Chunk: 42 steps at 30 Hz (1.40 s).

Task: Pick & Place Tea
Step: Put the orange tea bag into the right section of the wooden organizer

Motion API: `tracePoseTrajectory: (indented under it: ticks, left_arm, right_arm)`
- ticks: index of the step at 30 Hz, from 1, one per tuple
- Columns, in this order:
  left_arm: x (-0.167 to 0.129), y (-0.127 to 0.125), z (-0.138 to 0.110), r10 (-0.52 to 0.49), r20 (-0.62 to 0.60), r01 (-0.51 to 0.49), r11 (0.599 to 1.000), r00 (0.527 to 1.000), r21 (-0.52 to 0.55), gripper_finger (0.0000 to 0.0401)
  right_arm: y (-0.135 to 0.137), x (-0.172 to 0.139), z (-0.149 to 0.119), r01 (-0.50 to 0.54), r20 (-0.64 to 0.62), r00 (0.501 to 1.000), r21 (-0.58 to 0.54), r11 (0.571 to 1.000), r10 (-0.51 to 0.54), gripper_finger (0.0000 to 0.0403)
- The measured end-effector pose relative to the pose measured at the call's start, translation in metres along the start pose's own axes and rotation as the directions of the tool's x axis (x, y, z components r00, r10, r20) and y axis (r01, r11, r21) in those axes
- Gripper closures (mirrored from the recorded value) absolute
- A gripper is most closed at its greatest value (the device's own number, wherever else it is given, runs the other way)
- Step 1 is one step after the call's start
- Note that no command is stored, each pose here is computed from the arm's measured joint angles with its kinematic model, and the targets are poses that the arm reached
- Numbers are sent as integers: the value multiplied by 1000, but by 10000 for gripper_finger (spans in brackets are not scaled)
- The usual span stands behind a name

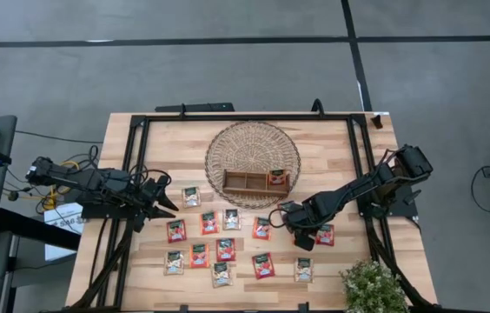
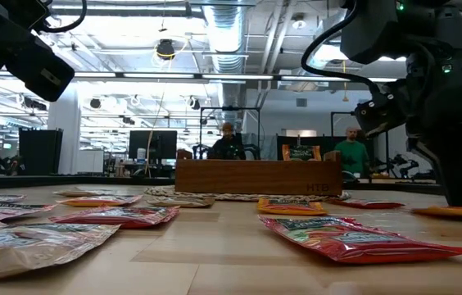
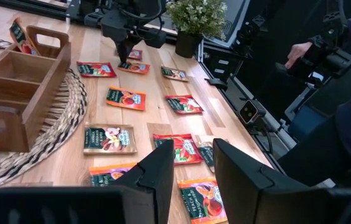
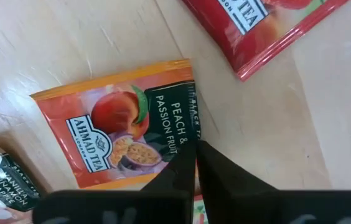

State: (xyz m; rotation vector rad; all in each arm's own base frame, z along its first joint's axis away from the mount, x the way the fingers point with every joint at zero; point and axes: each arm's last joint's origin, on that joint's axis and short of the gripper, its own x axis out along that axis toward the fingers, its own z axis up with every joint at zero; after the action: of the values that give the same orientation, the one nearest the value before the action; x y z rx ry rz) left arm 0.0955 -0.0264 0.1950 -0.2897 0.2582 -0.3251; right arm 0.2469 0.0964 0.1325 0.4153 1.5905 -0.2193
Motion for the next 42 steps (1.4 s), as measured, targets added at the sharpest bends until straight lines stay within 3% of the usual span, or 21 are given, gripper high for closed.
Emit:
tracePoseTrajectory:
  ticks: [13,22,30,42]
  left_arm:
    - [0,0,0,-1,0,1,1000,1000,0,298]
    - [0,0,0,-1,1,1,1000,1000,0,298]
    - [0,0,0,-1,2,1,1000,1000,1,298]
    - [0,0,0,-1,2,1,1000,1000,1,298]
  right_arm:
    - [-1,-6,-4,3,-36,999,-4,1000,-4,403]
    - [1,-50,-6,-13,84,996,-5,1000,14,403]
    - [-1,-87,-13,32,108,994,-2,999,-31,403]
    - [1,-175,5,122,263,960,-77,990,-98,403]
